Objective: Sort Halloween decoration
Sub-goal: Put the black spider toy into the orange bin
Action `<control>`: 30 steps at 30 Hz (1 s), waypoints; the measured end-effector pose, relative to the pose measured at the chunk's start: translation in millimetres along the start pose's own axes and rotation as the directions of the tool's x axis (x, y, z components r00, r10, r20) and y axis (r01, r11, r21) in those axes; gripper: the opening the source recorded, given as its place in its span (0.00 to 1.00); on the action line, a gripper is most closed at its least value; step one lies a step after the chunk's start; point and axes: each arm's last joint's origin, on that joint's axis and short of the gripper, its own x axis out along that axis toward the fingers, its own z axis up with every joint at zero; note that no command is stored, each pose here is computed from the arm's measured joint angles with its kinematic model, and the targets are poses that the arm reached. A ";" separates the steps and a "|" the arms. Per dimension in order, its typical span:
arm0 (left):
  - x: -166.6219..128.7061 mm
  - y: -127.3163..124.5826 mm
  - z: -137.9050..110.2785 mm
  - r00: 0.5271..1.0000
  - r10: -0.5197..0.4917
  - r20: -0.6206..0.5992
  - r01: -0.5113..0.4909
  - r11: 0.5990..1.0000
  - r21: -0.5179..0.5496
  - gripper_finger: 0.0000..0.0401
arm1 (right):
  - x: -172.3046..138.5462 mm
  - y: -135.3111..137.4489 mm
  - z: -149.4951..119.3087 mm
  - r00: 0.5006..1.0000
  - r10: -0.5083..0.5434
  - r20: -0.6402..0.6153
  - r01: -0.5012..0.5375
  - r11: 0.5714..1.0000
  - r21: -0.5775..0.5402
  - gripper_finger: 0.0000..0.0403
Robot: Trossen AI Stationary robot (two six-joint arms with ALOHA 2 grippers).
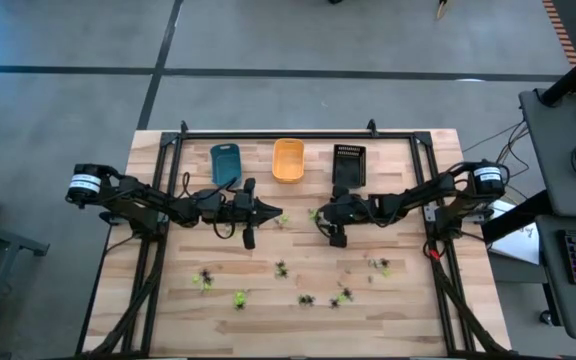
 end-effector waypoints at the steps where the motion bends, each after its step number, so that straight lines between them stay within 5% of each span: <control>1: 0.0 0.1 0.0 1.000 0.000 0.000 0.000 1.000 0.000 0.00 | 1.2 -0.5 -1.1 1.000 -0.002 -0.005 0.002 1.000 0.002 0.52; 11: 0.0 0.0 0.0 1.000 0.000 0.000 0.000 1.000 0.000 0.00 | 3.8 -5.5 -4.3 1.000 -0.013 -0.021 0.014 1.000 0.025 0.39; 22: 0.0 0.0 0.0 1.000 0.000 0.000 0.000 1.000 0.000 0.00 | 3.8 -5.3 -4.7 1.000 0.014 -0.022 -0.014 0.999 0.034 0.06; 30: 0.0 0.0 -0.1 1.000 0.000 -0.001 0.000 1.000 0.000 0.00 | 2.7 -4.9 -3.9 0.999 0.031 -0.018 -0.030 0.998 0.052 0.02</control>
